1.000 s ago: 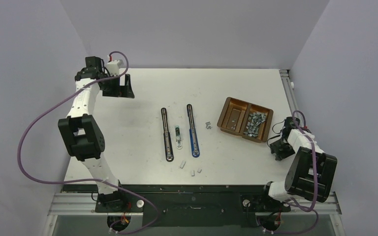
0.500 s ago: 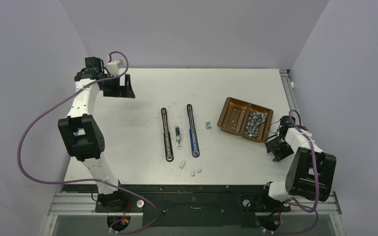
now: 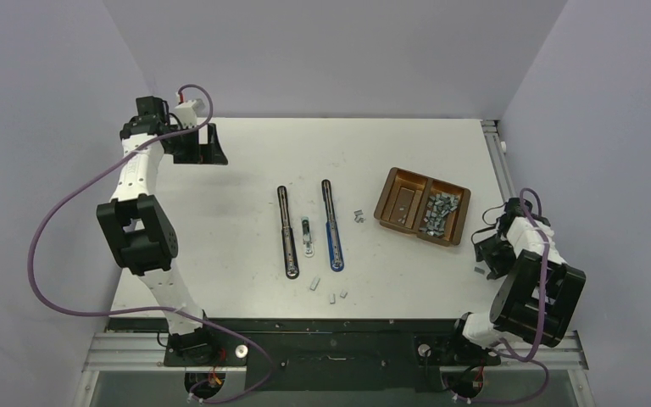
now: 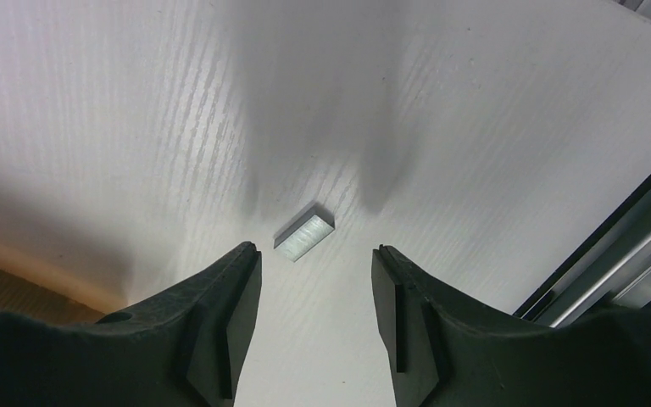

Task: Load the staples into the stapler
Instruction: Adjust the staple at the center of the board.

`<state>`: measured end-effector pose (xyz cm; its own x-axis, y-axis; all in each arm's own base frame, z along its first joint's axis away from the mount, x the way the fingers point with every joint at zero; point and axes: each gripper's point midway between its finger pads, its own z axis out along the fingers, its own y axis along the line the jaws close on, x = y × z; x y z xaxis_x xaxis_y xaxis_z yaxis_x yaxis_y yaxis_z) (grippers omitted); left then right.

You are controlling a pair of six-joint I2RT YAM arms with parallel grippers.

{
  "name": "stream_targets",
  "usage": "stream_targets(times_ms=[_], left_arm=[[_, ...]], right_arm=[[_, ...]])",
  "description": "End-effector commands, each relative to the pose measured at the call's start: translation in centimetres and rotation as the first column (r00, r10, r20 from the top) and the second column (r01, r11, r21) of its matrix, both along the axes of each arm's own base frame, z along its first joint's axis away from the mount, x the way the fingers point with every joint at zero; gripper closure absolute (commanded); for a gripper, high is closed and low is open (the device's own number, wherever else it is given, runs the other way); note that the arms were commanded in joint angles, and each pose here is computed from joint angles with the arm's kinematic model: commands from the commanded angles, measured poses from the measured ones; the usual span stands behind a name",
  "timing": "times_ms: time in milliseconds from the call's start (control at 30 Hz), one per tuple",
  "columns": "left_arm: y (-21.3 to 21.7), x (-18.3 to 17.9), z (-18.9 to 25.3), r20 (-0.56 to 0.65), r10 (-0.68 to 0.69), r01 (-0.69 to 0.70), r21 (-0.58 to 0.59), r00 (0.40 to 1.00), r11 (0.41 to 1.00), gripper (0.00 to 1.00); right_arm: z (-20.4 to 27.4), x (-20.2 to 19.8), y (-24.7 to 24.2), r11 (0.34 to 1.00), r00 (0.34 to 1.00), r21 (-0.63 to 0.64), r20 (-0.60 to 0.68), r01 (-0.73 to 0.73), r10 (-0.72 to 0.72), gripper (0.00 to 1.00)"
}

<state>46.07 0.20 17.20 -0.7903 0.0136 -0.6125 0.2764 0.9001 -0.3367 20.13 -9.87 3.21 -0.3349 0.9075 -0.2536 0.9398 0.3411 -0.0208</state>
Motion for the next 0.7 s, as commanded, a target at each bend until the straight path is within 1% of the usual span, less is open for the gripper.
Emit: stream_targets(times_ms=[0, 100, 367, 667], left_arm=[[0.5, 0.8, 1.3, 0.052, -0.026, 0.027, -0.019, 0.998, 0.999, 0.04], [0.7, 0.7, 1.2, 0.053, -0.031, 0.032, -0.025, 0.998, 0.999, 0.04], [1.1, 0.6, 1.2, 0.056, -0.029, 0.031, -0.028, 0.998, 0.999, 0.04], [1.0, 0.6, 1.5, 0.06, -0.031, 0.033, -0.038, 0.998, 0.999, 0.04]], right_arm=[[0.6, 0.9, -1.6, 0.999, 1.0, -0.049, -0.005, 0.009, -0.01, 0.5], [0.6, 1.1, -2.1, 0.998, 1.0, -0.061, -0.012, 0.018, -0.019, 0.5], [-1.5, 0.6, -1.5, 0.998, 0.998, -0.033, -0.039, 0.046, -0.047, 0.51], [-2.6, 1.4, -1.5, 0.997, 0.997, -0.027, -0.018, 0.069, -0.07, 0.59]])
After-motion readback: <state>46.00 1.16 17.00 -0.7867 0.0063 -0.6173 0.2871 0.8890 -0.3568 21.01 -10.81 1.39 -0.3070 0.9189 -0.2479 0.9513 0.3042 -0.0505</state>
